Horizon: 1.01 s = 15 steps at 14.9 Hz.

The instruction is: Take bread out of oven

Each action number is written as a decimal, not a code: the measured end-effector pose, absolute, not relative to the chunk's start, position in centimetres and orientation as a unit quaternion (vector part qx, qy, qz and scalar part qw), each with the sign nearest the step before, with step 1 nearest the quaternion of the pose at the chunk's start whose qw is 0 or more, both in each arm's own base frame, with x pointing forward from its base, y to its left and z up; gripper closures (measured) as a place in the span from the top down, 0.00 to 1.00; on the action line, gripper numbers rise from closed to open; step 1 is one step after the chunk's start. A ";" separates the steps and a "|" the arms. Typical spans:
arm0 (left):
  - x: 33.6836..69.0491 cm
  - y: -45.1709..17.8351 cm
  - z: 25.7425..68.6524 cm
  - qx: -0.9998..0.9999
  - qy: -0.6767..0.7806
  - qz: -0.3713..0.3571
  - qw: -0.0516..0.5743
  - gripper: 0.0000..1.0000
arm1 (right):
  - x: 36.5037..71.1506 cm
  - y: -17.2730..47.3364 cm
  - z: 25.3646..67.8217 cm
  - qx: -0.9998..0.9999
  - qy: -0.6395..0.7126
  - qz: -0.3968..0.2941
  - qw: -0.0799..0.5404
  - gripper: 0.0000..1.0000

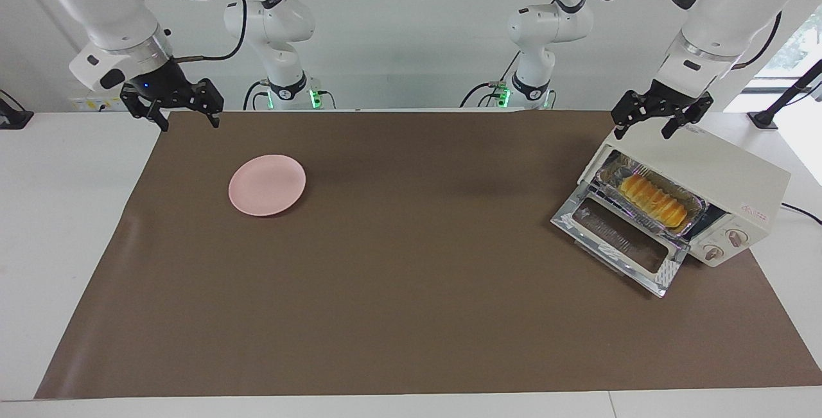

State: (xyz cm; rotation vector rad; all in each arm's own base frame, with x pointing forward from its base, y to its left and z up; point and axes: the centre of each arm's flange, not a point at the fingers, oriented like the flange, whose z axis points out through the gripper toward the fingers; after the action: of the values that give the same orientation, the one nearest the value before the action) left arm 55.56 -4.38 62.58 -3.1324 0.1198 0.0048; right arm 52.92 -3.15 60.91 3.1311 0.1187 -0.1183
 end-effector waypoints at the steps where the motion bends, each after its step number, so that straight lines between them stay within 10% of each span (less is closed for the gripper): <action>1: 55.6 -4.3 62.6 -0.999 0.038 0.000 0.004 1.00 | 52.9 -3.1 60.9 0.999 0.038 -0.038 0.003 1.00; 15: 58.5 -6.6 59.7 -0.991 -0.134 -0.011 0.012 1.00 | 52.9 -3.1 60.9 0.999 0.038 -0.038 0.003 1.00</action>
State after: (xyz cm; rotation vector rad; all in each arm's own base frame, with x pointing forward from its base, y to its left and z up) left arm 58.47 -6.65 59.73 -3.0901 -0.4181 -0.0334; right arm 52.92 -3.14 60.91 3.1311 0.1187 -0.1183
